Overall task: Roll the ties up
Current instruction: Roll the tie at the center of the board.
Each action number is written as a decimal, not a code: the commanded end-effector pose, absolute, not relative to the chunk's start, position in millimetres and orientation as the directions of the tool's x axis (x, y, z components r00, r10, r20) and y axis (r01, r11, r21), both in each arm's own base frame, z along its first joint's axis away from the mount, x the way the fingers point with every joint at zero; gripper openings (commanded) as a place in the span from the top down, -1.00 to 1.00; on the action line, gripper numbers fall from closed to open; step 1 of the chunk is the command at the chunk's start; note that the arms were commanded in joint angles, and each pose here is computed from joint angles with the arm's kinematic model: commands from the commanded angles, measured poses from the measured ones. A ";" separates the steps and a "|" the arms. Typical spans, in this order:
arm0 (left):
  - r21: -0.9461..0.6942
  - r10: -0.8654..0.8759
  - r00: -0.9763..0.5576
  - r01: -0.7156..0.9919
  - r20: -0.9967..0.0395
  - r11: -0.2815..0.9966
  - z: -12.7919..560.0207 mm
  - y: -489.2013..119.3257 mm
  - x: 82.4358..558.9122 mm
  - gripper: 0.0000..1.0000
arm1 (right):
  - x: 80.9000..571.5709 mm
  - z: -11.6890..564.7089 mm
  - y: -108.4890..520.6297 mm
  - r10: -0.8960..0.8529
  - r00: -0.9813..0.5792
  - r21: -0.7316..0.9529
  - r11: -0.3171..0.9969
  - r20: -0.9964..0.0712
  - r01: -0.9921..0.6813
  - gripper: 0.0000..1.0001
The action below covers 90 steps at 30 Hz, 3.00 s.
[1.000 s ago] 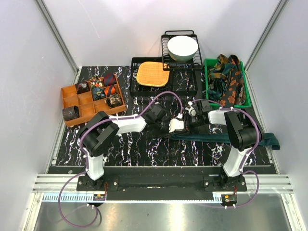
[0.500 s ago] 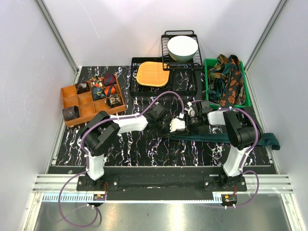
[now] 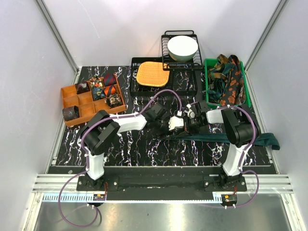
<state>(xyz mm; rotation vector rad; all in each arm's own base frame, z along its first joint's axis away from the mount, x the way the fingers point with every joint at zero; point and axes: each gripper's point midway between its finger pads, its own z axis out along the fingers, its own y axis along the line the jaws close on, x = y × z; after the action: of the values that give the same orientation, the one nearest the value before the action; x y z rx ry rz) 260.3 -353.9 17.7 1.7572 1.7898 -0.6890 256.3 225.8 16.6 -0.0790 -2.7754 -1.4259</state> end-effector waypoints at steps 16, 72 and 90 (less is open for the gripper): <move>-0.098 0.448 -0.145 0.987 -0.882 0.126 47.6 -354.3 260.3 -0.97 | 258.1 -14.4 206.7 0.023 -0.998 0.694 0.718 0.054 0.054 1.00; -0.004 0.219 0.006 0.999 -0.976 -0.045 25.4 -375.6 257.7 -0.06 | 244.7 -28.7 202.2 -0.013 -0.986 0.696 0.710 0.166 0.108 1.00; 0.008 0.644 0.059 0.997 -0.763 -0.083 -8.9 -330.2 247.4 0.78 | 255.3 22.9 208.2 -0.022 -0.998 0.775 0.631 0.065 0.037 0.36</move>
<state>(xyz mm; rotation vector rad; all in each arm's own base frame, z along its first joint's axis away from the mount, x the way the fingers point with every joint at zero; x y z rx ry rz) 250.8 -366.0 21.4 1.6132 1.4612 -1.0021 254.3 221.5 16.6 -0.0167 -2.6815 -1.3965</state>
